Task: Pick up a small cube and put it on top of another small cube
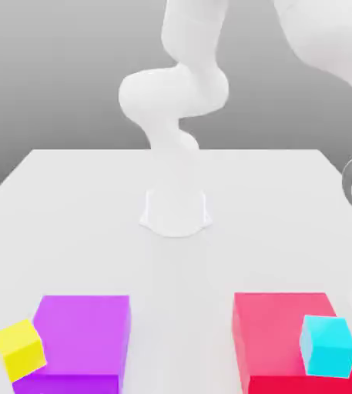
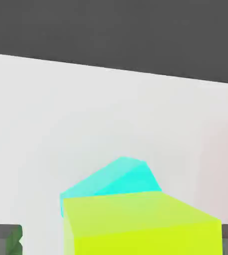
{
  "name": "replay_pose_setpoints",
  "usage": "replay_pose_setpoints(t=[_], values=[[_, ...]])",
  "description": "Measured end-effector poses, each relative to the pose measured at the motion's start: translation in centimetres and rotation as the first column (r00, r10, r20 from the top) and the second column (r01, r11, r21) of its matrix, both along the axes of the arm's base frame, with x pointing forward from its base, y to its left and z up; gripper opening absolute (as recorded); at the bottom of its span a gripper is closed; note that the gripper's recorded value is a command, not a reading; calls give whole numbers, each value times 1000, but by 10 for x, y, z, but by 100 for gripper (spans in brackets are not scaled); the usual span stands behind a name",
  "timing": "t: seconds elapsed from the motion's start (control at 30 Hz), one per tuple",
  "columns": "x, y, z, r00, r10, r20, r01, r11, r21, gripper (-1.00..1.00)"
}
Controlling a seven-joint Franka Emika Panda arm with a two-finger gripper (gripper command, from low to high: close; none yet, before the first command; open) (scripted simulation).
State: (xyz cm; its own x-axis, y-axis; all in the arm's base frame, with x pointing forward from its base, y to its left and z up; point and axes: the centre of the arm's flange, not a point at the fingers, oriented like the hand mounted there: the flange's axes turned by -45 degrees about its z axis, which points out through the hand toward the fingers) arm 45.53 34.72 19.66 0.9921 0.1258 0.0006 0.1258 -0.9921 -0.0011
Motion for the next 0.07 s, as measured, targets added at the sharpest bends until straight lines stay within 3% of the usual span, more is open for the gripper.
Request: replay_pose_setpoints(t=[0.07], values=[[1, 0, 27, 1000, -1, 1, 1, 1000, 0, 100]])
